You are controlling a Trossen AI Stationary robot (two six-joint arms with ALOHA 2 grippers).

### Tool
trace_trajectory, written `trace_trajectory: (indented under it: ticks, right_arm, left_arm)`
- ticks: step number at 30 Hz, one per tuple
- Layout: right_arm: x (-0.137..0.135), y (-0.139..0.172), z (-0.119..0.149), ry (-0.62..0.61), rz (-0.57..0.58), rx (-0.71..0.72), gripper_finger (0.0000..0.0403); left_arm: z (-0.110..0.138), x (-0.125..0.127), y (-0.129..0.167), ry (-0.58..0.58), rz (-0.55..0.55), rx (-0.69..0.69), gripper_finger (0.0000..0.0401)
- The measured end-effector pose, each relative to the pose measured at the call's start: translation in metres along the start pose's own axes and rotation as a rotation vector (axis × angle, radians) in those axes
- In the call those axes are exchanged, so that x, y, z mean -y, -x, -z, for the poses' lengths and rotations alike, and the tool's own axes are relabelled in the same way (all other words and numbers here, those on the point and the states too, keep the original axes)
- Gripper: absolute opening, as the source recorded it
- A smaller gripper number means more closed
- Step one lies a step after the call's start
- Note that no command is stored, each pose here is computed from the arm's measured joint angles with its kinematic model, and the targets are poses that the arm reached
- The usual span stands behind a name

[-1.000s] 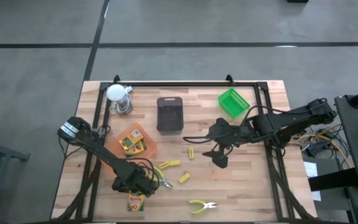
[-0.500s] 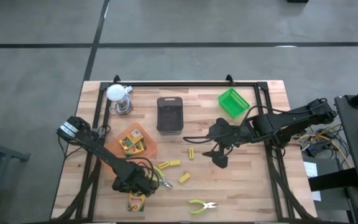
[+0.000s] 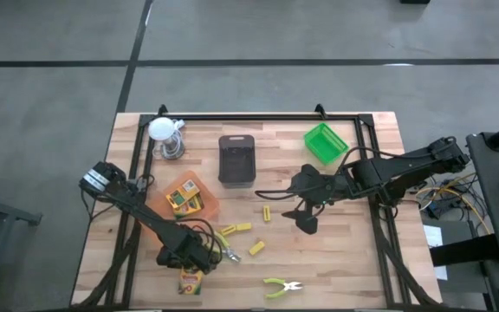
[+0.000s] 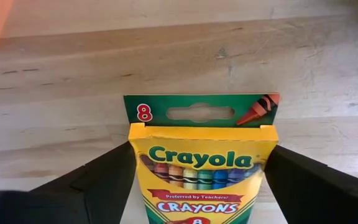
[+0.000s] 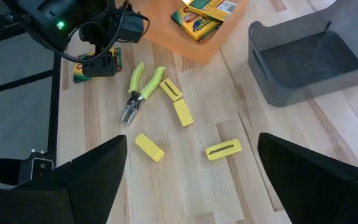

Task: Pick & Place School Supplies
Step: Put the pack of crayons into the orange bin

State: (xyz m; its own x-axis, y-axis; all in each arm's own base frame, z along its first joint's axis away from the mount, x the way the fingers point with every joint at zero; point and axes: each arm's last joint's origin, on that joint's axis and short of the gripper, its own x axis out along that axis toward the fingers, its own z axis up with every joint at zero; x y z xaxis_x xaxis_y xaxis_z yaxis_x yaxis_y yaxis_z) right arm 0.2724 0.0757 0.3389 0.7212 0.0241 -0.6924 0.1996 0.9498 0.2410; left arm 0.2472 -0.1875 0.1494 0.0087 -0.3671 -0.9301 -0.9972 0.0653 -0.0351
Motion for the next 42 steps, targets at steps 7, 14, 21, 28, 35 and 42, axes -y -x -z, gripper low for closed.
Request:
trace_trajectory:
  ticks: [7, 14, 21, 28, 35, 42]
  right_arm:
    - [0.0, 0.0, 0.0, 0.0, 0.0, 0.0, 0.0354]
    - [0.0, 0.0, 0.0, 0.0, 0.0, 0.0, 0.0354]
    - [0.0, 0.0, 0.0, 0.0, 0.0, 0.0, 0.0354]
    - [0.0, 0.0, 0.0, 0.0, 0.0, 0.0, 0.0354]
    - [0.0, 0.0, 0.0, 0.0, 0.0, 0.0, 0.0354]
    - [0.0, 0.0, 0.0, 0.0, 0.0, 0.0, 0.0354]
  left_arm:
    - [0.003, 0.003, 0.002, -0.015, 0.01, -0.01, 0.0339]
    - [0.007, 0.007, 0.005, -0.026, 0.033, -0.025, 0.0339]
    - [0.013, 0.014, 0.011, -0.075, 0.077, -0.051, 0.0339]
    - [0.019, 0.022, 0.019, -0.122, 0.143, -0.011, 0.0339]
    - [0.023, 0.033, 0.032, -0.185, 0.24, 0.088, 0.0339]
    - [0.026, 0.047, 0.061, -0.295, 0.29, 0.258, 0.0339]
